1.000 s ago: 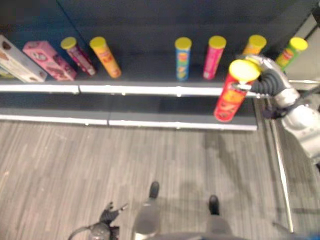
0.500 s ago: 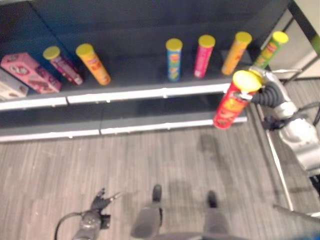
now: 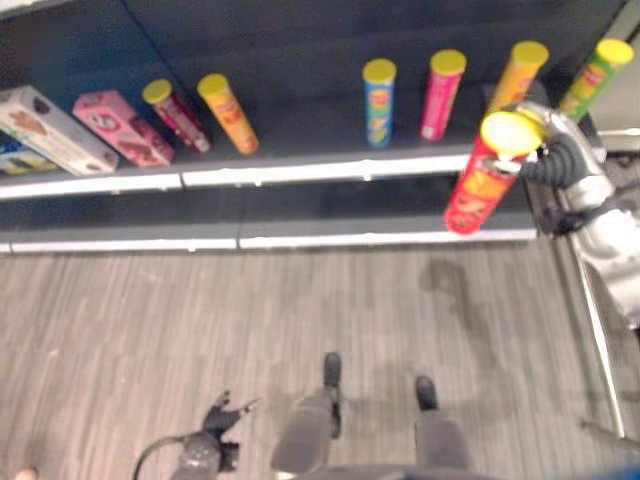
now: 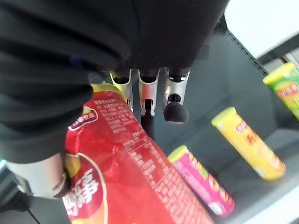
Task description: Put the goods on the table back onto the shelves and tidy them up.
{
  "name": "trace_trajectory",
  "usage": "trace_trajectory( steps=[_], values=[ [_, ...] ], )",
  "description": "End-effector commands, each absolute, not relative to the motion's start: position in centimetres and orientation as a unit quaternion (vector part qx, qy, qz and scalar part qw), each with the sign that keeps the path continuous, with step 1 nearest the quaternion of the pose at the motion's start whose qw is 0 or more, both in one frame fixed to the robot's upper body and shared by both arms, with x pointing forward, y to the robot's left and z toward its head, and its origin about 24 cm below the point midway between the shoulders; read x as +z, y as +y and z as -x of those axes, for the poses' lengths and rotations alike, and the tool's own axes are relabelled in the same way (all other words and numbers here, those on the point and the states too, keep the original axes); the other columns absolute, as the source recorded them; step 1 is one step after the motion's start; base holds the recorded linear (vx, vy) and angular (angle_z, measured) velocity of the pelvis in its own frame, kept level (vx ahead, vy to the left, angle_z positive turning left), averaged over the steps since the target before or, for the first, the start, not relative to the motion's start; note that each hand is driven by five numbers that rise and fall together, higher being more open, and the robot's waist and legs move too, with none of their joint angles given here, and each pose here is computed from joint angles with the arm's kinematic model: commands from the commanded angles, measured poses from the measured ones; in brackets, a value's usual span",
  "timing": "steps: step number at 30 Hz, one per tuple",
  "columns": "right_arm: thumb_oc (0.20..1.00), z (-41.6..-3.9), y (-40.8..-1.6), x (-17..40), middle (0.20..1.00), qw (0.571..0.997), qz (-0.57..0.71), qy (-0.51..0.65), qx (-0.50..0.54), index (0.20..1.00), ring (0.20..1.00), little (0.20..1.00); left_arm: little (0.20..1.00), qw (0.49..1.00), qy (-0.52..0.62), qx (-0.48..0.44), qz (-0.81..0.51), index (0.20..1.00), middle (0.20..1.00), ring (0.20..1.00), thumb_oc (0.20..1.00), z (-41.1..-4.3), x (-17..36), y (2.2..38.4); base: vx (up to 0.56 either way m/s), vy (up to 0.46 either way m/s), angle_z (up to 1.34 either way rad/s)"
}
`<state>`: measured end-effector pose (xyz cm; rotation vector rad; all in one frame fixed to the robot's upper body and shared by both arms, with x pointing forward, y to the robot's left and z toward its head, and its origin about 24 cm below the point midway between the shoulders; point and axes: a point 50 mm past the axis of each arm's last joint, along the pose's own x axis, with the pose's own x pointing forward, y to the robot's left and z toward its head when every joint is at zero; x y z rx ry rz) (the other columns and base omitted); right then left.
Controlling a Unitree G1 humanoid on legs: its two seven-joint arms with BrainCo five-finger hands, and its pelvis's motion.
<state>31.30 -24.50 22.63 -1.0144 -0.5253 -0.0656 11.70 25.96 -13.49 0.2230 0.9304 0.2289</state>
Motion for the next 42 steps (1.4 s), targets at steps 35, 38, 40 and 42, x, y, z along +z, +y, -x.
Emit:
trace_trajectory(
  steps=[35, 38, 40, 42],
  values=[
    [0.2, -30.9, -25.6, 26.2, 0.2, 0.826, 0.454, -0.319, -0.102, 0.2, 0.2, 0.2, 1.0, 0.875, 0.44, 0.145, -0.145, 1.0, 1.0, 1.0, 1.0, -11.2, -12.5, 28.8, 0.16, 0.352, -0.04],
    [0.2, -31.1, -25.7, 25.5, 0.2, 0.834, 0.444, -0.309, -0.105, 0.2, 0.2, 0.2, 1.0, 0.87, 0.448, 0.144, -0.147, 1.0, 1.0, 1.0, 1.0, -10.6, -12.7, 28.8, 0.31, 0.311, 0.06],
    [0.2, -31.1, -26.0, 24.9, 0.2, 0.839, 0.438, -0.303, -0.109, 0.2, 0.2, 0.2, 1.0, 0.87, 0.45, 0.136, -0.152, 1.0, 1.0, 1.0, 1.0, -10.3, -12.8, 28.6, 0.47, 0.592, -0.09],
    [0.2, -31.2, -25.2, 23.9, 0.2, 0.844, 0.444, -0.287, -0.088, 0.2, 0.2, 0.2, 1.0, 0.867, 0.459, 0.134, -0.141, 1.0, 1.0, 1.0, 1.0, -9.6, -13.1, 28.4, 0.64, 0.923, -0.47]
  ],
)
